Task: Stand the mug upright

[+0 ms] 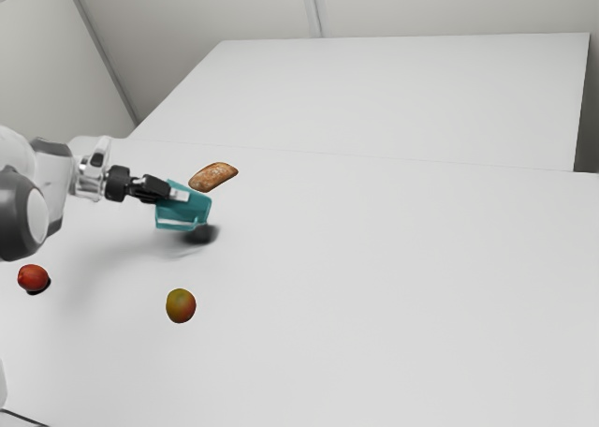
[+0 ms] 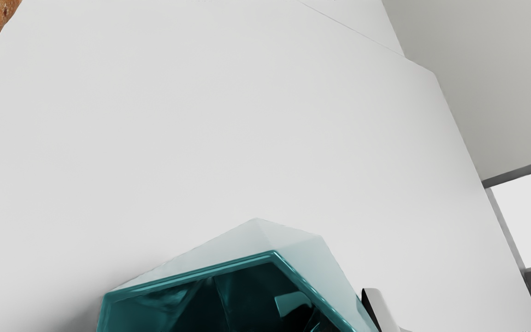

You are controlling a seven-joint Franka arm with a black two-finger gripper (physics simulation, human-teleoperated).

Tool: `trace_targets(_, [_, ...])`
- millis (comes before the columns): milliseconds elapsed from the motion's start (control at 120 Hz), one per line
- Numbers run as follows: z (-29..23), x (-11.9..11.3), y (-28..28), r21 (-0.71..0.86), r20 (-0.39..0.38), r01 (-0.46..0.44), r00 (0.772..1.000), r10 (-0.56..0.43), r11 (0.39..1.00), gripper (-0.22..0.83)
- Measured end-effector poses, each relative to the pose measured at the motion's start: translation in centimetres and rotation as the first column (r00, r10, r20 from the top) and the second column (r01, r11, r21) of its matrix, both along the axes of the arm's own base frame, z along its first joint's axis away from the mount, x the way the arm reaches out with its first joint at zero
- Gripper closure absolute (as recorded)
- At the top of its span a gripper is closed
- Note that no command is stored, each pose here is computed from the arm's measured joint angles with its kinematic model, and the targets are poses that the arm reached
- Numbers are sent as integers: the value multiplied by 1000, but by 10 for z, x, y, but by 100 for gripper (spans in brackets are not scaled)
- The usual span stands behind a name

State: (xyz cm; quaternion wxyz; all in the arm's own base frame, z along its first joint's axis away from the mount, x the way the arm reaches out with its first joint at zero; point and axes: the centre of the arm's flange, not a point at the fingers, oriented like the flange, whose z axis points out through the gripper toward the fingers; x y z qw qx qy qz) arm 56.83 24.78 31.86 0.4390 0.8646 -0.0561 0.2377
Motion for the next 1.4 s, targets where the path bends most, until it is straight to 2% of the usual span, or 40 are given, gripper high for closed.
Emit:
trace_targets(167, [27, 20, -53, 51, 39, 84, 996, -86, 995, 76])
trace_targets(358, [63, 8, -97, 220, 6, 183, 982, -189, 958, 76])
trace_targets(492, [78, 11, -125, 400, -50, 263, 963, -265, 878, 76])
trace_targets(642, [96, 16, -143, 593, -111, 319, 942, -317, 739, 76])
trace_targets(783, [104, 21, -150, 709, -157, 335, 933, -325, 621, 76])
trace_targets(908, [105, 26, -158, 765, -180, 335, 931, -317, 550, 76])
trace_targets(1133, [88, 34, -170, 818, -201, 322, 936, -288, 477, 76])
trace_targets(1400, [58, 25, -185, 838, -197, 298, 947, -255, 457, 76])
